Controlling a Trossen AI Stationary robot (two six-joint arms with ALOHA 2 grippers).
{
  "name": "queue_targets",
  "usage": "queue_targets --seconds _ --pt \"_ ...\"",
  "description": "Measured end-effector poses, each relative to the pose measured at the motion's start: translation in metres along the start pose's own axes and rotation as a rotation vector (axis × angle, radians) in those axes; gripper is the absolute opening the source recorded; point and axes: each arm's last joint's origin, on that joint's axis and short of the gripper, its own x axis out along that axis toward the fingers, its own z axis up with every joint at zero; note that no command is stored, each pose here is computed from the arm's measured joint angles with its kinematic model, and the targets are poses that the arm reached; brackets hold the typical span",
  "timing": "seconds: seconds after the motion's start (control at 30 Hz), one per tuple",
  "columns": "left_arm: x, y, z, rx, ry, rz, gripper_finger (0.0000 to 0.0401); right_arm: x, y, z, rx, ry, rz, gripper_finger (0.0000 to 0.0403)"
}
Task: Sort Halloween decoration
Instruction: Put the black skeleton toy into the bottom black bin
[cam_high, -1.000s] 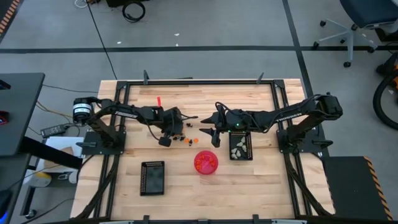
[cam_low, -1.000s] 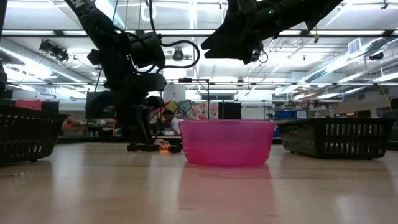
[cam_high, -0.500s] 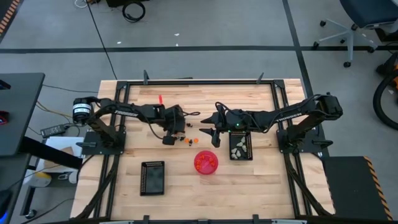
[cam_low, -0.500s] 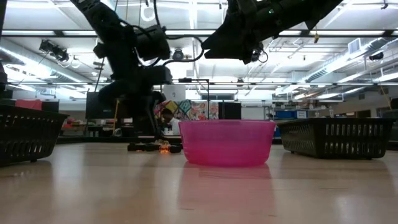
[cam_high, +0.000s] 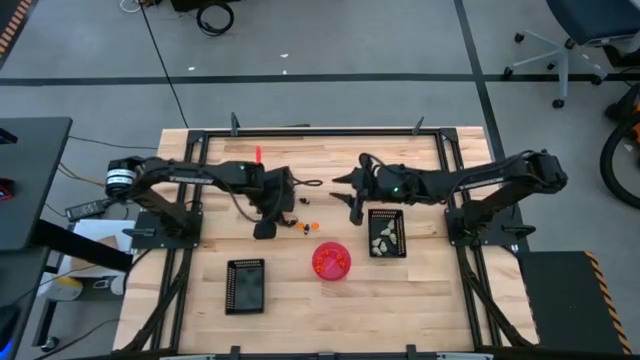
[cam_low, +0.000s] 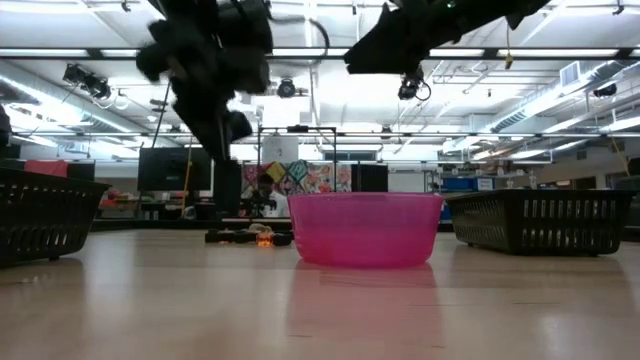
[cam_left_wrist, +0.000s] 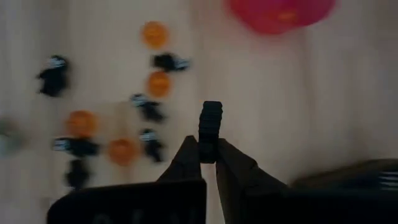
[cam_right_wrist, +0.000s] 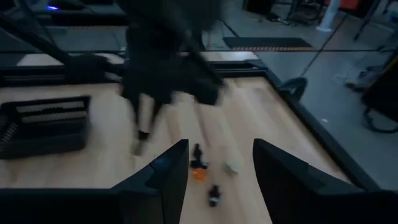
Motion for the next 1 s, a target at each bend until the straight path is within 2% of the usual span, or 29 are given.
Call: queue_targets --seconds 0.2,0.4,0.53,0.63,0.8,1.0 --pt "-0.019 -0.043 -0.005 -0.072 -0.007 -0.116 0.0009 -0.009 -0.012 0.007 -0.045 -0.022 0.006 0.0182" --pt "-0.019 -0.091 -0.014 -0.127 0.062 -0.187 0.0009 -0.005 -0.017 0.004 -0.094 -0.006 0.05 0.0182" --pt "-0.015 -0.121 -0.022 -0.158 0.126 -0.212 0.0009 -0.002 -0.02 0.001 -0.104 0.012 0.047 0.0182" --pt "-0.01 -0.137 -0.028 -0.185 0.157 -0.179 0.0009 0.0 -0.021 0.001 -0.118 0.003 0.07 0.0182" --pt "-0.003 -0.15 -0.039 -0.234 0.213 -0.113 0.0009 0.001 -0.022 0.001 -0.133 -0.001 0.081 0.0182" --pt "0.024 -0.145 -0.069 -0.374 0.305 -0.094 0.0009 0.001 -0.025 0.002 -0.126 -0.019 0.084 0.0182"
